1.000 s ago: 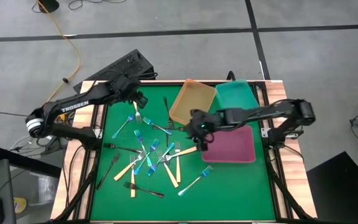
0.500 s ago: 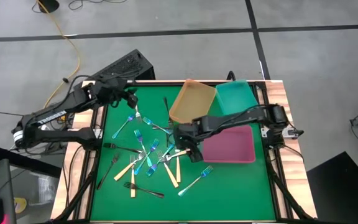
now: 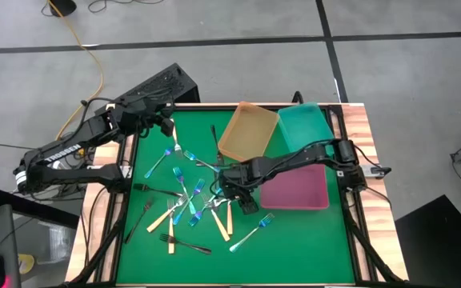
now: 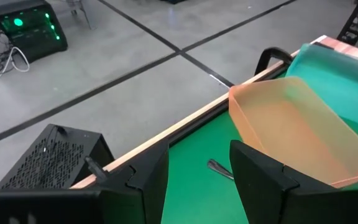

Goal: Sort silverware by color (type)
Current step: Put the orange fork into the orange bin

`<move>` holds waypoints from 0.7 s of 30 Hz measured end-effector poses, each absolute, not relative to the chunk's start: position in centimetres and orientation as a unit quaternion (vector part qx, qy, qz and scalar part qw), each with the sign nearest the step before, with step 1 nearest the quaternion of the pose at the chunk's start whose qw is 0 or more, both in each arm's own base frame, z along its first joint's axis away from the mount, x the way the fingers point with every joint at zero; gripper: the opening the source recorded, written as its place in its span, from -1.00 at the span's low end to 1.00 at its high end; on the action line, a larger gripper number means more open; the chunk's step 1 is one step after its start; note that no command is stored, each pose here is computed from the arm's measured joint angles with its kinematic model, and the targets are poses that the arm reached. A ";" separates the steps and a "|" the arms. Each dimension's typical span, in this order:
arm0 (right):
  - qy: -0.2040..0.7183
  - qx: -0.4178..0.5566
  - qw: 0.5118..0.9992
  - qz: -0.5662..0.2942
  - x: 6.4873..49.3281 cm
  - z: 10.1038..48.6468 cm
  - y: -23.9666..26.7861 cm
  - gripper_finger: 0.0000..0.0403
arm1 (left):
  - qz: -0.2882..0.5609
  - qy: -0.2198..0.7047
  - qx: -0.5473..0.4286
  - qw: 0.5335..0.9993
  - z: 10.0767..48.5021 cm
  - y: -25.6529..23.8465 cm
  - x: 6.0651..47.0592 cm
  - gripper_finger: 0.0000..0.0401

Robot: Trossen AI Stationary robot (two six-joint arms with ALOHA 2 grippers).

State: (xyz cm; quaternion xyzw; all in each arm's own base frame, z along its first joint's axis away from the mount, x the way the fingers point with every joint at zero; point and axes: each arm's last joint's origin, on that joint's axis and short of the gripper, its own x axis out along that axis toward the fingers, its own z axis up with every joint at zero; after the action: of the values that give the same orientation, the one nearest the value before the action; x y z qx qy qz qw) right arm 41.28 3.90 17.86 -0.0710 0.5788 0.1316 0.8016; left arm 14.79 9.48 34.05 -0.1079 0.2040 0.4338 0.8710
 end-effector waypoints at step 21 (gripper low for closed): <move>0.564 -0.069 0.817 0.102 41.0 15.4 2.2 0.34 | 0.435 0.200 -0.107 0.871 34.1 9.5 14.8 -0.22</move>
State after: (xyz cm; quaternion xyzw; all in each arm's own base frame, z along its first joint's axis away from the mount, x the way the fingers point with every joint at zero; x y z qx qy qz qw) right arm 40.95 2.23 15.43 -0.0695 0.5637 0.1015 0.8168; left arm 14.82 9.51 34.11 -0.1072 0.2001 0.4348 0.8715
